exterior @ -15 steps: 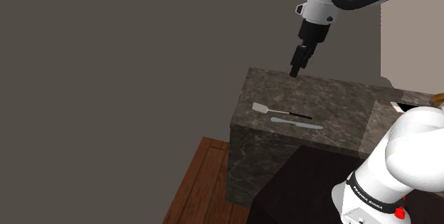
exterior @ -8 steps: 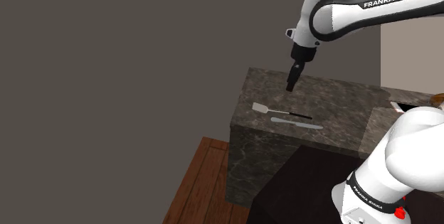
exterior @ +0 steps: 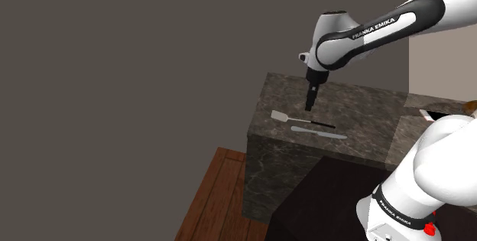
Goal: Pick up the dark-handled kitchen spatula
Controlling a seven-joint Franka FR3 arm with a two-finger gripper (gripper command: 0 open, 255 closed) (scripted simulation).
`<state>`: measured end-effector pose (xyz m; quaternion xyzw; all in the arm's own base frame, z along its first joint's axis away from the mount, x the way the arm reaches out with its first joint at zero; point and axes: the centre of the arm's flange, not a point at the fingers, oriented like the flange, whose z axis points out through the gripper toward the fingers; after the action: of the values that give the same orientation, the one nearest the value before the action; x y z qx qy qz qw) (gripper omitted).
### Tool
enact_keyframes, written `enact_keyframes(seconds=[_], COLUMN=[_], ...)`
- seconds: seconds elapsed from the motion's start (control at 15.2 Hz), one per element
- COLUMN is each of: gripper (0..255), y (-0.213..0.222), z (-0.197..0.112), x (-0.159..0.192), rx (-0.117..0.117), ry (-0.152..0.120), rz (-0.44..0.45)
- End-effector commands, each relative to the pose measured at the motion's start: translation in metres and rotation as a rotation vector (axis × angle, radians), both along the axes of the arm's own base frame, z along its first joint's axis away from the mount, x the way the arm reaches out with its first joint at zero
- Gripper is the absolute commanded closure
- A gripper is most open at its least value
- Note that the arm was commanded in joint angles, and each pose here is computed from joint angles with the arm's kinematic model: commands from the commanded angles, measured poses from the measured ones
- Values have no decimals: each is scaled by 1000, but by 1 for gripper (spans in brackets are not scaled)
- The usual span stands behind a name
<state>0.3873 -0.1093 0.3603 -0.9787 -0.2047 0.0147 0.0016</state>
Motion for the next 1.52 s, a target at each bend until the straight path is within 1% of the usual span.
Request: enact_keyframes(seconds=[0.0,0.33,0.4,0.86,0.99,1.06,1.45], gripper=[0,0,0,0,0,255,255], y=[-13,-39,-40,-40,-40,-39,-39], z=[-24,-81,-82,-122,-122,-122,-122], x=[6,25,26,26,26,26,25], rx=[-8,-26,-26,-26,-26,-26,-26], ry=[7,29,30,30,30,30,30], rz=[37,124,126,126,126,126,126])
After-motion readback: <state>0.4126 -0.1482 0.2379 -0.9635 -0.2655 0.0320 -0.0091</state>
